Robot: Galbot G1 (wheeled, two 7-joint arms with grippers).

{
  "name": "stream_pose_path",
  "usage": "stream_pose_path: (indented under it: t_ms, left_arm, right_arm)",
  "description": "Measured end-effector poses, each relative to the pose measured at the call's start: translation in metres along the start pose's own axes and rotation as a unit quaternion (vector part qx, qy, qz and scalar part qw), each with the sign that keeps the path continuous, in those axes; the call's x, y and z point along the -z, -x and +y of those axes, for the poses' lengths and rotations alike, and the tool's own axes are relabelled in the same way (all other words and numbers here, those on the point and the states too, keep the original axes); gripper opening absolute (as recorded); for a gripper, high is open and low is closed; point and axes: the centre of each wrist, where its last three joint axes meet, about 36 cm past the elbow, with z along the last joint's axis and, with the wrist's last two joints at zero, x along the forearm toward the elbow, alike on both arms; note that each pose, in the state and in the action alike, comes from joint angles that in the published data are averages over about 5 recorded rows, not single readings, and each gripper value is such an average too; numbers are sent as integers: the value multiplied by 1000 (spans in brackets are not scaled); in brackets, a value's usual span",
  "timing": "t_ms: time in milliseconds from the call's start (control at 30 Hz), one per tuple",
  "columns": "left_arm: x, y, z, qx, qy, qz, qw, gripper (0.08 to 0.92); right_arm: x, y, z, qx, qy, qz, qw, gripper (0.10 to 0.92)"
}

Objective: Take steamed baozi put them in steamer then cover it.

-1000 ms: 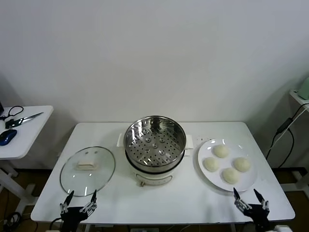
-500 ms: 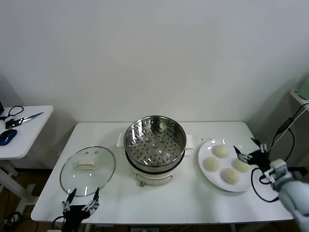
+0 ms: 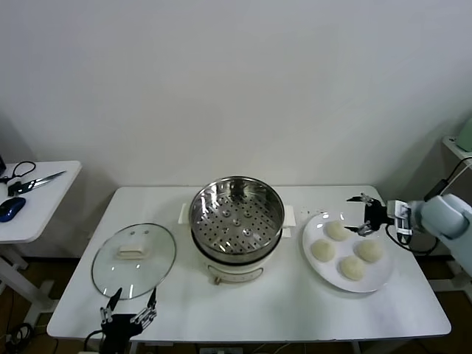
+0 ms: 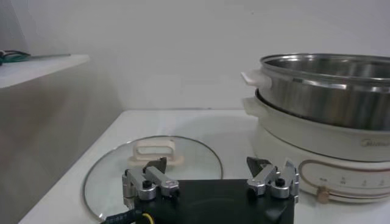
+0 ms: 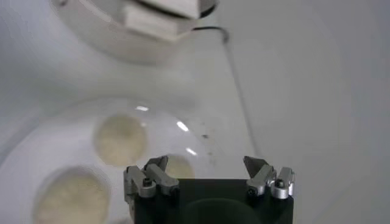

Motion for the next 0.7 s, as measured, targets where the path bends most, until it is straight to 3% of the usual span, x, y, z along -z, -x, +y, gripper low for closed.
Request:
stream_pose_path:
  t_ms: [300,700]
  left_arm:
    - [0,-2,-2,1,-1,-5,1000,823]
    - [-1,-5,-5,1,-5,-7,1000,823]
  right_arm:
    - [16,27,-48,93,-20,60,994,823]
    - [26,80,-61,125,-19,113,985,823]
